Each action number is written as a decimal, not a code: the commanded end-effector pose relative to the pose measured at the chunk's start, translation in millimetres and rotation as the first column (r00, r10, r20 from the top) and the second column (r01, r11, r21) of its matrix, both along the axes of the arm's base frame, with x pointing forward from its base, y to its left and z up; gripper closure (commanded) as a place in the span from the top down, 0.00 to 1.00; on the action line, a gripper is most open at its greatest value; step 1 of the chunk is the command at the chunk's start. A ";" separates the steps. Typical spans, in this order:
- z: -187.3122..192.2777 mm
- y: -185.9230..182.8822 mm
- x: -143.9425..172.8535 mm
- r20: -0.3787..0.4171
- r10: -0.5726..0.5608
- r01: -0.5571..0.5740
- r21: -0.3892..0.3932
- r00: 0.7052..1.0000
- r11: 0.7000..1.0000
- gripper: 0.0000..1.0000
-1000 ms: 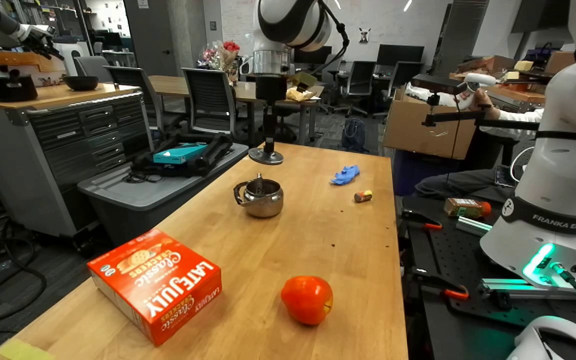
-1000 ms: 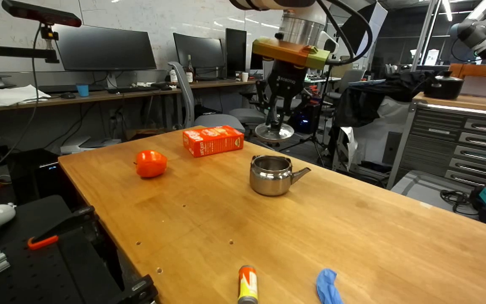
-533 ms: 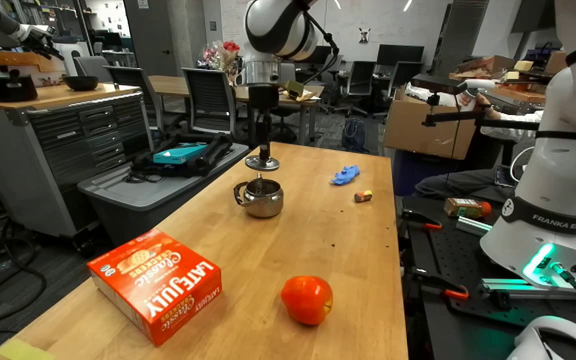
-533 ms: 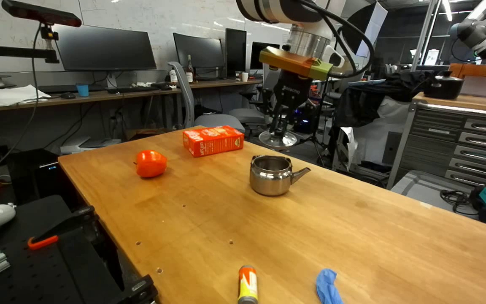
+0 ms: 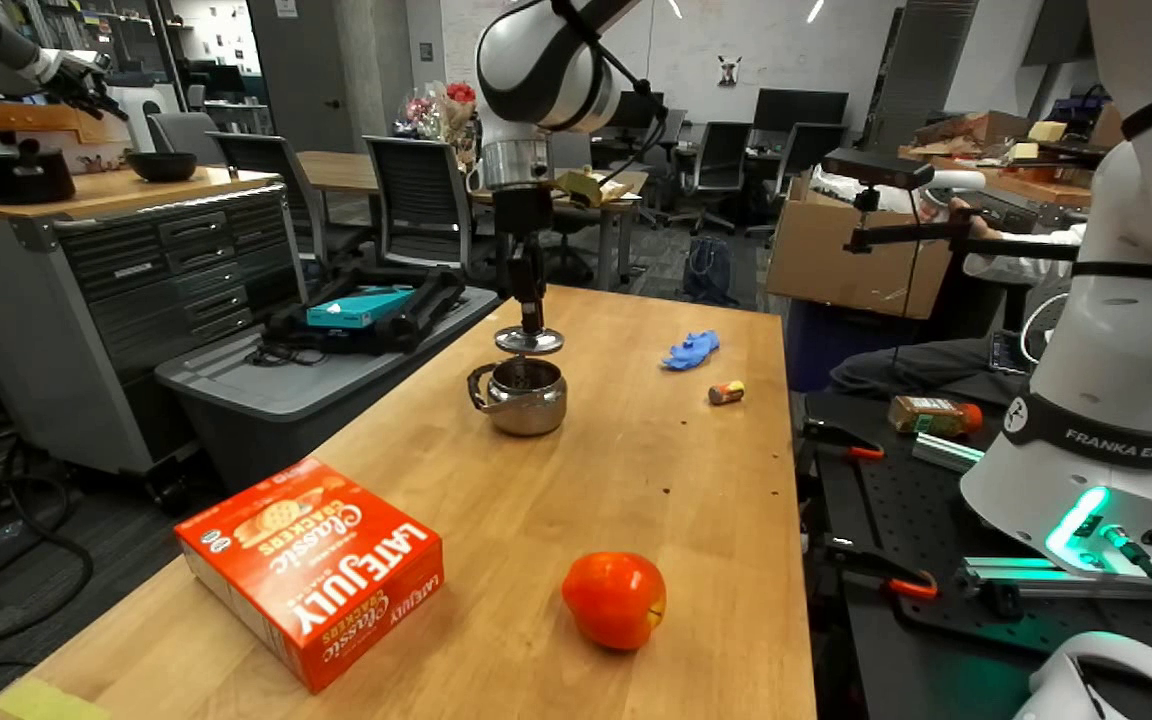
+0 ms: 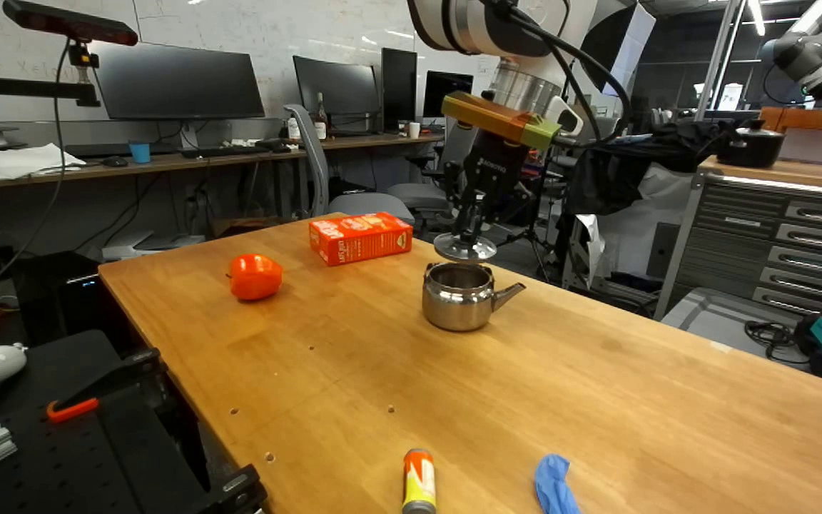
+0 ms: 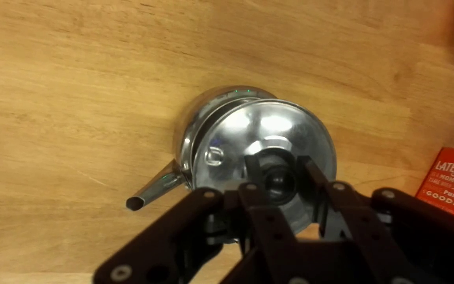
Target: Put the lid on the silver pot
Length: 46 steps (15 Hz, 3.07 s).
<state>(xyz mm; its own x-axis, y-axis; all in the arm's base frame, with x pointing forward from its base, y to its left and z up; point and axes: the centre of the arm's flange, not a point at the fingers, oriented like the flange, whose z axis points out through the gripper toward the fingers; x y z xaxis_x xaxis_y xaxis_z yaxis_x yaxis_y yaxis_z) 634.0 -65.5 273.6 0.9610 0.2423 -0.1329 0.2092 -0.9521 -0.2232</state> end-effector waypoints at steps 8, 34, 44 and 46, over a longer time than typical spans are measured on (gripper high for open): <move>-10.2 -5.0 22.7 -0.078 -0.059 0.060 0.004 0.995 0.998 0.07; -23.4 0.6 14.7 -0.014 0.055 -0.056 -0.039 0.998 0.998 0.28; -24.8 0.5 14.5 -0.016 0.055 -0.056 -0.039 0.998 0.998 0.28; -24.8 0.5 14.5 -0.016 0.055 -0.056 -0.039 0.998 0.998 0.28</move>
